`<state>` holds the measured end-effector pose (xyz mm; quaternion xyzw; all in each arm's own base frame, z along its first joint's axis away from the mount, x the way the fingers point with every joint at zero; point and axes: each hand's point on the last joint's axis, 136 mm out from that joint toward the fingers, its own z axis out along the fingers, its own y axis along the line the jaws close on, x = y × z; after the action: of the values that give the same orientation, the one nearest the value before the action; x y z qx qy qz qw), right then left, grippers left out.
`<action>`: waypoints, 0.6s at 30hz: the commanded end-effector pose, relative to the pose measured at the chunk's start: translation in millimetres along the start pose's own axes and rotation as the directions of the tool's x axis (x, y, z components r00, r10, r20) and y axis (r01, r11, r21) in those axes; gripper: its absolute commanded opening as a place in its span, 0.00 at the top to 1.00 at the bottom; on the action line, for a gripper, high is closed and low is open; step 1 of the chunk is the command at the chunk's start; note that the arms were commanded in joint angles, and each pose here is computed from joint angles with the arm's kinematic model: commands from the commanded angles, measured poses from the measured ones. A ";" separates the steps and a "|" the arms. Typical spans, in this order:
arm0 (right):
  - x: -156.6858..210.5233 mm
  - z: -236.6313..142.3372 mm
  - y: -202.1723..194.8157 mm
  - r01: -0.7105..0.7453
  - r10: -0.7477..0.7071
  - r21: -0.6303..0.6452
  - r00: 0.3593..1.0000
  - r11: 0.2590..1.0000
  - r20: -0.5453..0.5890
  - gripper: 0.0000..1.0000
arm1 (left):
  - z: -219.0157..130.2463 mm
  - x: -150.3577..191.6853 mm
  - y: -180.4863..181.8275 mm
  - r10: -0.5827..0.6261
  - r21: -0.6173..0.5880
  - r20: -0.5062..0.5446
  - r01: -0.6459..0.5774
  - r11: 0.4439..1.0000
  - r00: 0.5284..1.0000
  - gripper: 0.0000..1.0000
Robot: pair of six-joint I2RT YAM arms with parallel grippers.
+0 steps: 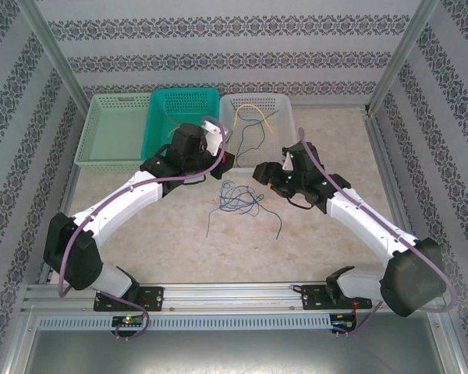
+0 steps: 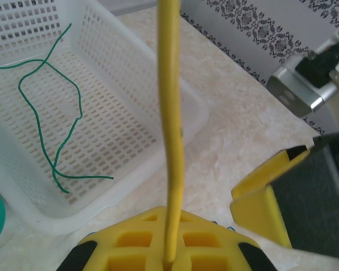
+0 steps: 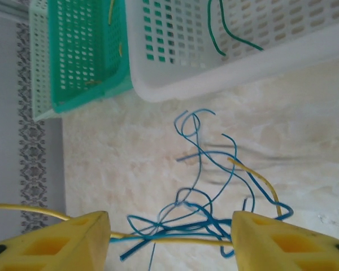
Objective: Untangle the cables
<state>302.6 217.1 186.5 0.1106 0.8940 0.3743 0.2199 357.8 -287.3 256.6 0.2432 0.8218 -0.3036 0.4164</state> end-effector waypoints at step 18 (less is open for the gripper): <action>25.7 10.3 -53.6 0.185 -0.194 0.190 0.981 0.964 0.028 0.31 | -29.7 -40.0 -10.1 -0.013 0.013 0.135 0.011 1.000 0.991 1.00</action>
<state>280.6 204.5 137.8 0.0683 0.9227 0.2938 0.2401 356.0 -286.2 273.0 0.2302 0.8134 -0.3165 0.4304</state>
